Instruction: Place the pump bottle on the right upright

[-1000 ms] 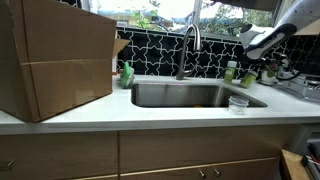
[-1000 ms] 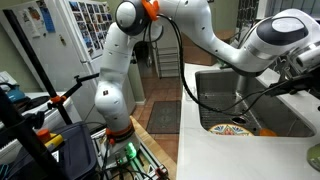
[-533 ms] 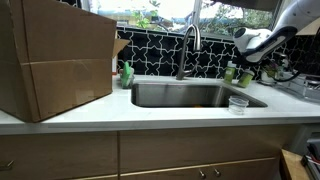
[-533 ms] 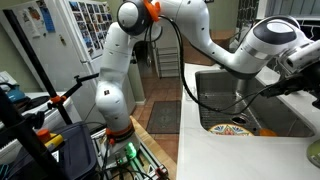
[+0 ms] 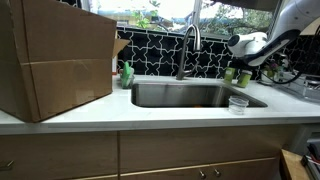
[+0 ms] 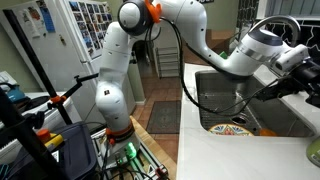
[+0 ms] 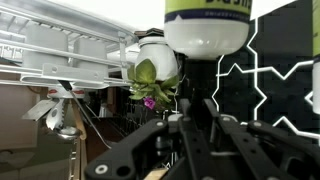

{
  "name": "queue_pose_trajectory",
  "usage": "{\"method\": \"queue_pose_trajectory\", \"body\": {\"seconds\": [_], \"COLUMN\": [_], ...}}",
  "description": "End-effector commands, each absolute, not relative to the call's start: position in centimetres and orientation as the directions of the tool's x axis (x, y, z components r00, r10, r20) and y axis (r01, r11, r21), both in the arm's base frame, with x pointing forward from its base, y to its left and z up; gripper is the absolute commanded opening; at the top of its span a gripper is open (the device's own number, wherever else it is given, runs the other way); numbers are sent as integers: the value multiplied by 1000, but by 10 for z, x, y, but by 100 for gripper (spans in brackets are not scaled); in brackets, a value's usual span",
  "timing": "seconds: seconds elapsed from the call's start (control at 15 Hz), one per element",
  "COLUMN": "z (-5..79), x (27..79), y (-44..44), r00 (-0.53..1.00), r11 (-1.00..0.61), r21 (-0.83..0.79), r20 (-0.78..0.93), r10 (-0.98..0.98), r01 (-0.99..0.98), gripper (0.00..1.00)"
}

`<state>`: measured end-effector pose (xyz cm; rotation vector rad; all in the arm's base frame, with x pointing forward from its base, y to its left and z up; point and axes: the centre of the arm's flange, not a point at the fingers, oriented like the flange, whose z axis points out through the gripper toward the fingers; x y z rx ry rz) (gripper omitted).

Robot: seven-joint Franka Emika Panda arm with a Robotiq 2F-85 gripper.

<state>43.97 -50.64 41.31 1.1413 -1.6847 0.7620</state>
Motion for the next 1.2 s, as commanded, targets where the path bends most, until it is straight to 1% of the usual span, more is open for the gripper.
{"method": "queue_pose_trajectory", "body": {"seconds": [0.0, 0.07, 0.13, 0.2, 0.47, 0.53, 0.6, 0.67, 0.8, 0.93, 1.13], "z": [394, 395, 396, 399, 418, 429, 438, 452, 476, 498, 517], "x": [431, 433, 434, 434, 422, 415, 407, 396, 375, 353, 326], "y": [-482, -478, -475, -470, -458, -456, -453, -451, -449, -449, -445], "r00": [-126, -130, -137, -153, -215, -235, -250, -268, -300, -297, -226], "r11": [373, 373, 373, 370, 346, 337, 328, 314, 297, 256, 144], "r21": [13, 11, 5, -6, -63, -84, -100, -121, -156, -174, -176], "r20": [930, 928, 926, 917, 880, 868, 854, 833, 788, 743, 695], "r10": [-345, -350, -352, -369, -423, -438, -456, -483, -538, -599, -683], "r01": [-928, -928, -928, -929, -936, -938, -939, -942, -942, -951, -974], "gripper": [16, 42, 42, 47, 77, 84, 93, 99, 100, 100, 100]}}
